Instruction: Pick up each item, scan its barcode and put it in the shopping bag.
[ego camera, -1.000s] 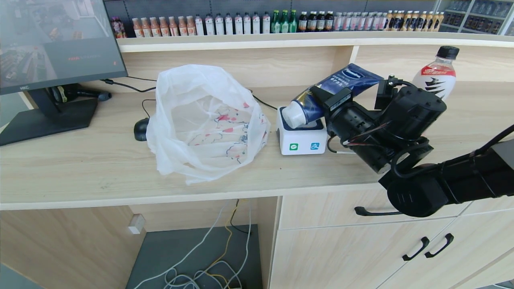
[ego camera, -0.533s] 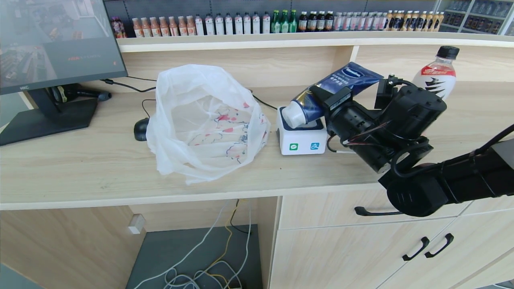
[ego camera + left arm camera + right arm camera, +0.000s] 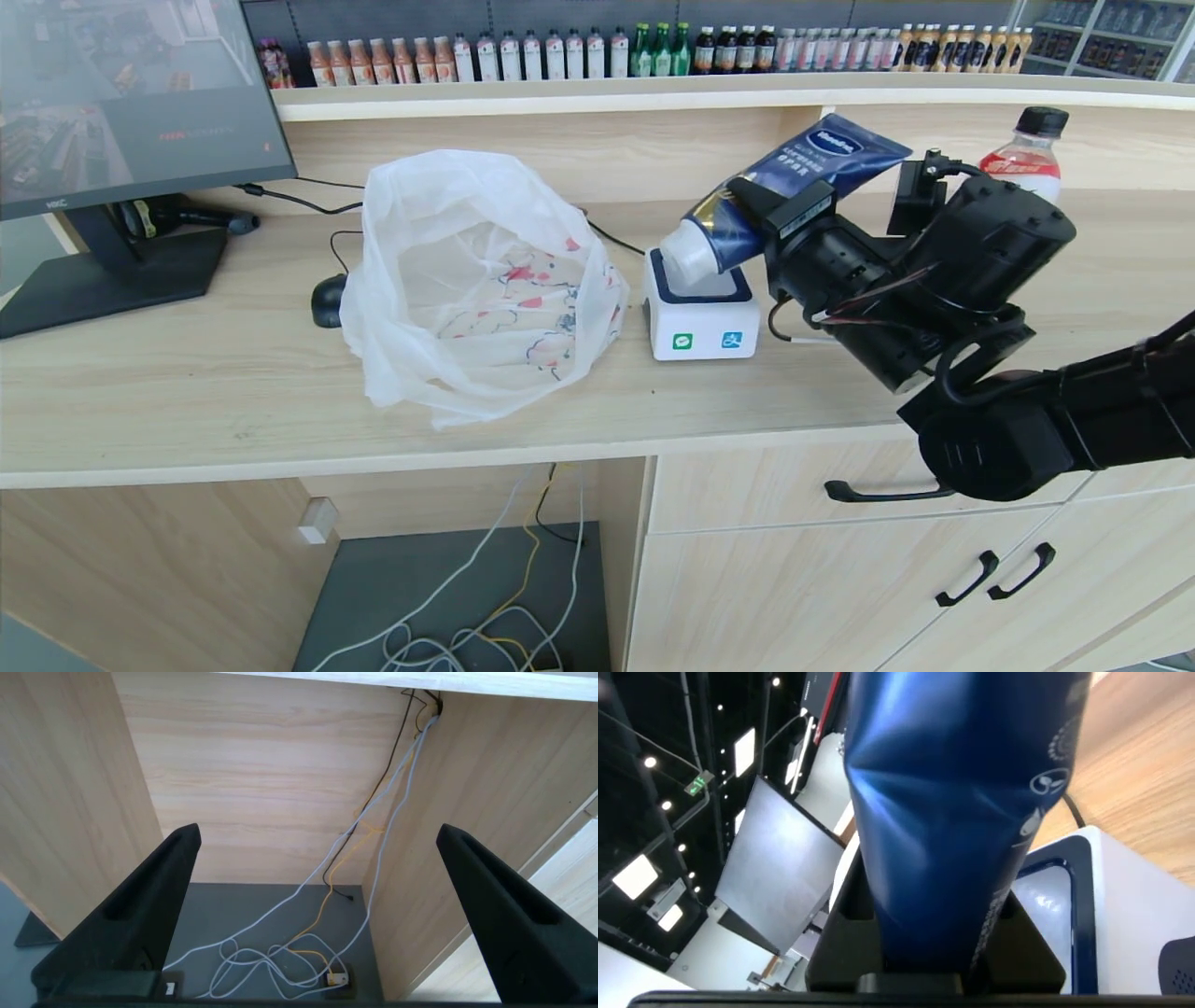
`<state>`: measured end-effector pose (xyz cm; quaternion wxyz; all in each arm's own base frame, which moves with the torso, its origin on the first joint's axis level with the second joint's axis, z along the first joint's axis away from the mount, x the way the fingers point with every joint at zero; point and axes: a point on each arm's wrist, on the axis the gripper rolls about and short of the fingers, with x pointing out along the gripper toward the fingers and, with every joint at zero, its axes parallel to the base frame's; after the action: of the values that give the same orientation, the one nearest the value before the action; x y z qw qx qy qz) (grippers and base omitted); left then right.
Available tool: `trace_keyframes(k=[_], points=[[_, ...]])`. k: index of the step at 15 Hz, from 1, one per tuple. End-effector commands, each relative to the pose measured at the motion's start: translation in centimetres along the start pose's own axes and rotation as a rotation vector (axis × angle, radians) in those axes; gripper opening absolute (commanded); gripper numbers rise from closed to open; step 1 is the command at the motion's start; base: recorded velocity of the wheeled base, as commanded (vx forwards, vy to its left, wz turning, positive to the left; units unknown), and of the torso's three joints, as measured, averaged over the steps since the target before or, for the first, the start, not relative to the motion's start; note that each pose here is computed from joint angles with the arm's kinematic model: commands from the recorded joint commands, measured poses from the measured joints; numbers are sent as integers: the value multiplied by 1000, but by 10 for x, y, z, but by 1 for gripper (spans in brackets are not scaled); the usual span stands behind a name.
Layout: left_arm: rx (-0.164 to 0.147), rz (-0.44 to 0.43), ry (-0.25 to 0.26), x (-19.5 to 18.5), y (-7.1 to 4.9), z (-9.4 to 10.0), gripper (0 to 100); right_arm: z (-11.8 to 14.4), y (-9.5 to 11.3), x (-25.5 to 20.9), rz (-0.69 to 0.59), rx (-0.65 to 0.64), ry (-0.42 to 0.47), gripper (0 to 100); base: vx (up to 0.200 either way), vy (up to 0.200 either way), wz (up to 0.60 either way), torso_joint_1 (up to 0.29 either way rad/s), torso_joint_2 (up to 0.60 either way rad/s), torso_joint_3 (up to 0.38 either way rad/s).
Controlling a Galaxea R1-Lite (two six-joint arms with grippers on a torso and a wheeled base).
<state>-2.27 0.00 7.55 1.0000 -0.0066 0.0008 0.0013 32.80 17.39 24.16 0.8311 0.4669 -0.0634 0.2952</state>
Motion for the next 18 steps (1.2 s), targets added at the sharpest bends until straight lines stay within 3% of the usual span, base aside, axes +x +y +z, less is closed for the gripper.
trace_keyframes(k=[1, 6, 7, 10, 13, 18], points=[[-1, 1, 0, 0, 0, 0, 100, 9, 15, -8, 28, -23, -16, 0, 0, 0, 0, 0, 0, 0], [-1, 1, 0, 0, 0, 0, 100, -2, 40, -29, 39, -127, -4, 0, 0, 0, 0, 0, 0, 0], [-1, -1, 0, 0, 0, 0, 100, -2, 56, -35, 48, -132, -30, 0, 0, 0, 0, 0, 0, 0], [-1, 1, 0, 0, 0, 0, 100, -2, 76, -52, 50, -289, -53, 0, 0, 0, 0, 0, 0, 0], [-1, 1, 0, 0, 0, 0, 100, -6, 73, -81, 44, -443, -21, 0, 0, 0, 0, 0, 0, 0], [-1, 1, 0, 0, 0, 0, 100, -17, 50, -122, 37, -738, -14, 0, 0, 0, 0, 0, 0, 0]])
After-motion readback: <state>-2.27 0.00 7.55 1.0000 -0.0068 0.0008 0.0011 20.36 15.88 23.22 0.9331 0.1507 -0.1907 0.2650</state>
